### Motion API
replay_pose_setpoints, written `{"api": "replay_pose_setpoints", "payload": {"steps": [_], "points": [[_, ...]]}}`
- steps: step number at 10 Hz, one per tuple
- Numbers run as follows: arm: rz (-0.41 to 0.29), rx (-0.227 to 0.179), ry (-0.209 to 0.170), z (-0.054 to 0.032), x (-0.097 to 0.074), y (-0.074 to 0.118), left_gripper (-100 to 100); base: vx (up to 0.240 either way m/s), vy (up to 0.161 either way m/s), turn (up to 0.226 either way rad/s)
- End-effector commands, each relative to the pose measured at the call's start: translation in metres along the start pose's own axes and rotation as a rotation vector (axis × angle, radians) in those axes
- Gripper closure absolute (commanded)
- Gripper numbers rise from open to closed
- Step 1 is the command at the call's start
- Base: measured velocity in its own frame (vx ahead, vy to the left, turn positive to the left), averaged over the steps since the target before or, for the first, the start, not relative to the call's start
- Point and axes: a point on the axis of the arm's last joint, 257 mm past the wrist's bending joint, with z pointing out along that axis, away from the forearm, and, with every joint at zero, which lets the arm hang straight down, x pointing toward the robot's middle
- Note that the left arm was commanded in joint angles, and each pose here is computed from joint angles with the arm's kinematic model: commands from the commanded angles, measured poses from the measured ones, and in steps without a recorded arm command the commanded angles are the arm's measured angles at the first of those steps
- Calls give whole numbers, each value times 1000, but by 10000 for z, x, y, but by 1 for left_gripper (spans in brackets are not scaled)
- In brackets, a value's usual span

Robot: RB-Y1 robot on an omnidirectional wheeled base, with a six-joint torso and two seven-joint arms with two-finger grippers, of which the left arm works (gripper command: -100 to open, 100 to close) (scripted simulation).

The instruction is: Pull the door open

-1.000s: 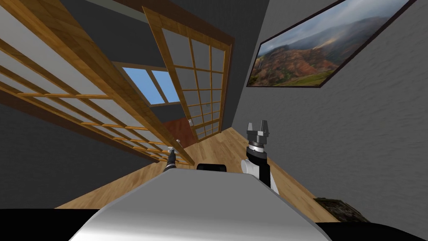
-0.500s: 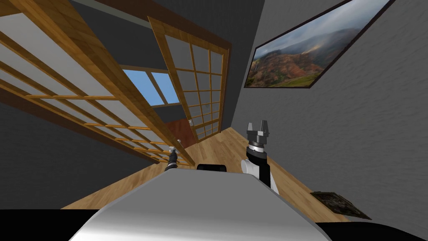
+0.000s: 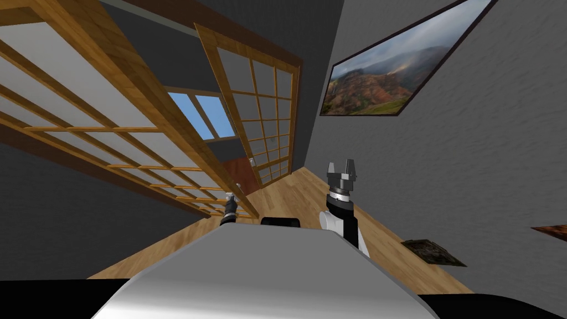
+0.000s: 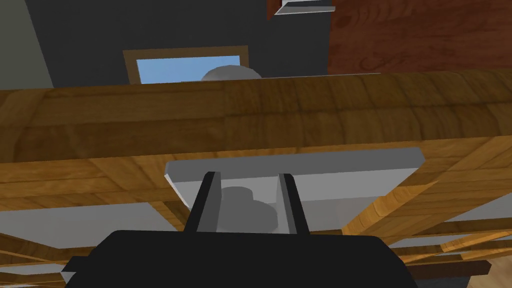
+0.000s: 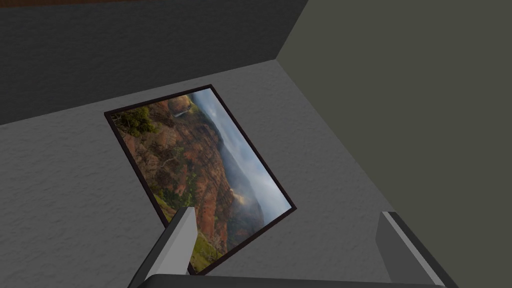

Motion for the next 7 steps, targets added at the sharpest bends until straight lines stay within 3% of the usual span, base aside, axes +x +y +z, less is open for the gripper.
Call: {"api": "replay_pose_setpoints", "payload": {"steps": [1, 7], "points": [[-32, -16, -28, -12, -249, 26, 100, -63, 34, -91], [-172, -2, 0, 65, -111, -33, 100, -64, 36, -72]]}}
